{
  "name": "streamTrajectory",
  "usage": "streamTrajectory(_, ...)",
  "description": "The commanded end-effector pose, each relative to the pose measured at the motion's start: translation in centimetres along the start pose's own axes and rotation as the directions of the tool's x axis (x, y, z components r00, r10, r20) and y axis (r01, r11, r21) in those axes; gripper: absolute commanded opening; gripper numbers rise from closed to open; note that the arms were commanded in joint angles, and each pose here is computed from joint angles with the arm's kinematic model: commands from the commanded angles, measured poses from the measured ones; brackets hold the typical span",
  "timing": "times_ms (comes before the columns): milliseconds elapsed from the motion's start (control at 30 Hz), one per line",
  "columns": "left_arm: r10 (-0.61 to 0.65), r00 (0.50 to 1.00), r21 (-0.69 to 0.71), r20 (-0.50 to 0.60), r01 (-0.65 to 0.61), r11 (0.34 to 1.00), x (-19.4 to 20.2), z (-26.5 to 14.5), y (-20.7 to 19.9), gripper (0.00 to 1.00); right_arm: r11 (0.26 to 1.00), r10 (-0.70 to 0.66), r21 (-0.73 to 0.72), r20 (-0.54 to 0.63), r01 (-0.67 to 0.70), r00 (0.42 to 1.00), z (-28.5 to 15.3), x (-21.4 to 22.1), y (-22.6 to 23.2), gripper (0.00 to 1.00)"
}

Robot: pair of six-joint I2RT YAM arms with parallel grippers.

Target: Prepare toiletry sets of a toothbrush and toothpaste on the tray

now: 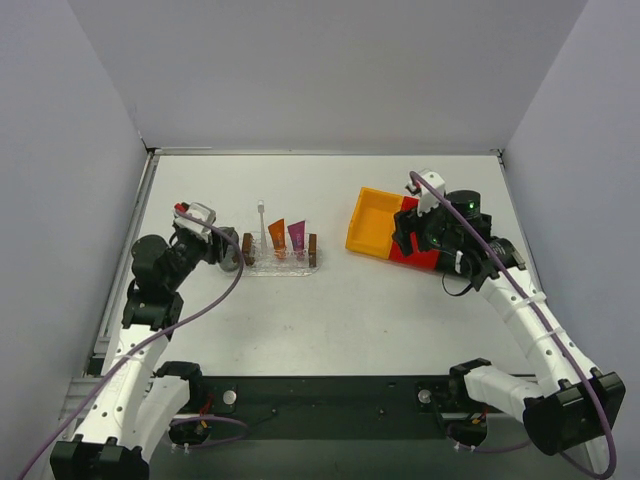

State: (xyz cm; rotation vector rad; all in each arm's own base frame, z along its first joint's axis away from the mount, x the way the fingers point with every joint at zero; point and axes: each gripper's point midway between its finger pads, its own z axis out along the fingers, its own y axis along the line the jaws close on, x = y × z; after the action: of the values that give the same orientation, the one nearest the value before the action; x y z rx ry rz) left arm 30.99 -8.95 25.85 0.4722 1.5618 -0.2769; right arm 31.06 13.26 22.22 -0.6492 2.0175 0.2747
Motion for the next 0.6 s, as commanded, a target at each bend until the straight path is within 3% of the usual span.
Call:
streamTrajectory(0,-0.007,1.0,-0.094,-0.014,0.005,0.996,-1.4,-0.8,1.9,0.59,0.989,0.08,0.113,0.091,-0.091,0.993,-1.2,-0.9,-3.1,0.67)
streamTrajectory(400,-0.054,0.998,-0.206,-0.024,0.048,0.977,-2.2,-2.4,3.9,0.62,0.948,0.159,0.248,0.169,-0.198,0.973,-3.6,-0.2,-6.7,0.75)
streamTrajectory(567,-0.057,0.998,-0.232,-0.026,0.049,0.972,-2.6,-3.1,4.2,0.7,0.935,0.172,0.28,0.174,-0.216,0.97,-4.7,-0.6,-7.3,0.76)
